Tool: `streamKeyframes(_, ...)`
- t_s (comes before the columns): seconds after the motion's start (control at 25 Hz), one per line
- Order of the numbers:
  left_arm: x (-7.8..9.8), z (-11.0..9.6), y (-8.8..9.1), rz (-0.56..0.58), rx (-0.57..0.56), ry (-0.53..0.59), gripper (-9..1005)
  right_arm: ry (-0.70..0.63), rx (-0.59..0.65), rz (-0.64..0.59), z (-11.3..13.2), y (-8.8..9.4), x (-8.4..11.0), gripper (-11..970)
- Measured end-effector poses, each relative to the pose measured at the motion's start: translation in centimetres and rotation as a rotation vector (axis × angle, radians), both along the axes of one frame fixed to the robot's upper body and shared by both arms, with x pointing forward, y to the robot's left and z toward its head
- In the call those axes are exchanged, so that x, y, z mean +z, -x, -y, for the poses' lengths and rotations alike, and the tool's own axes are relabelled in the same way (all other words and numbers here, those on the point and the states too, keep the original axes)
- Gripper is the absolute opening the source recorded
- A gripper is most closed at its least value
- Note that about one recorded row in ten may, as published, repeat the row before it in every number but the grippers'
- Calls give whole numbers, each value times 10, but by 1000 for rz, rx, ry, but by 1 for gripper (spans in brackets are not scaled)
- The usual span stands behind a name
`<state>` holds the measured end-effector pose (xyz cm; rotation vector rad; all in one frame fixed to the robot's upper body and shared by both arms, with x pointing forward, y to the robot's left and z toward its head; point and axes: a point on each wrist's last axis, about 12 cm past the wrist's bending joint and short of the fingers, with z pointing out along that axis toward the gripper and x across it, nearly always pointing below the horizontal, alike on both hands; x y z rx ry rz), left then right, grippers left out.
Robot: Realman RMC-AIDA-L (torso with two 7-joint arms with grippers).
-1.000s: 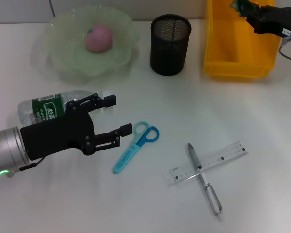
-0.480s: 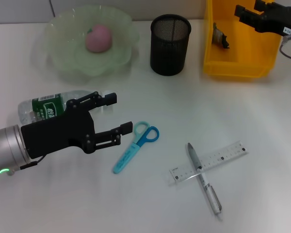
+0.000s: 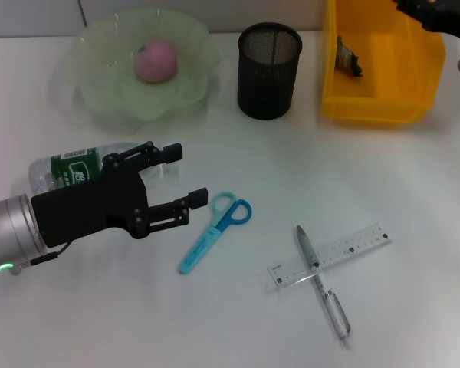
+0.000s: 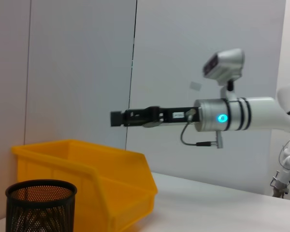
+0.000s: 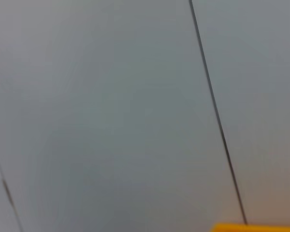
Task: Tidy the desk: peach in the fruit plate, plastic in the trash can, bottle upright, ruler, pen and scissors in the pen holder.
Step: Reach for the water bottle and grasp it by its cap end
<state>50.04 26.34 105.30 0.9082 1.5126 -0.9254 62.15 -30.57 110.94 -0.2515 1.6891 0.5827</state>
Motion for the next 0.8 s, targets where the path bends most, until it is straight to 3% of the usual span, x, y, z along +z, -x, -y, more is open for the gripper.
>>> streamKeyframes(0.16, 0, -1, 0, -2, 9, 3, 662, -87, 66, 59, 8, 21, 2, 698)
streamKeyframes(0.4, 0, -1, -1, -20, 14, 8, 660, -118, 297, 111, 12, 62, 3, 721)
streamKeyframes(0.6, 1, -2, -2, -38, 17, 13, 659, -46, 466, 55, 12, 83, -5, 741)
streamKeyframes(0.8, 3, -1, -6, -55, 19, 17, 657, 33, 581, -92, 3, 89, -16, 760)
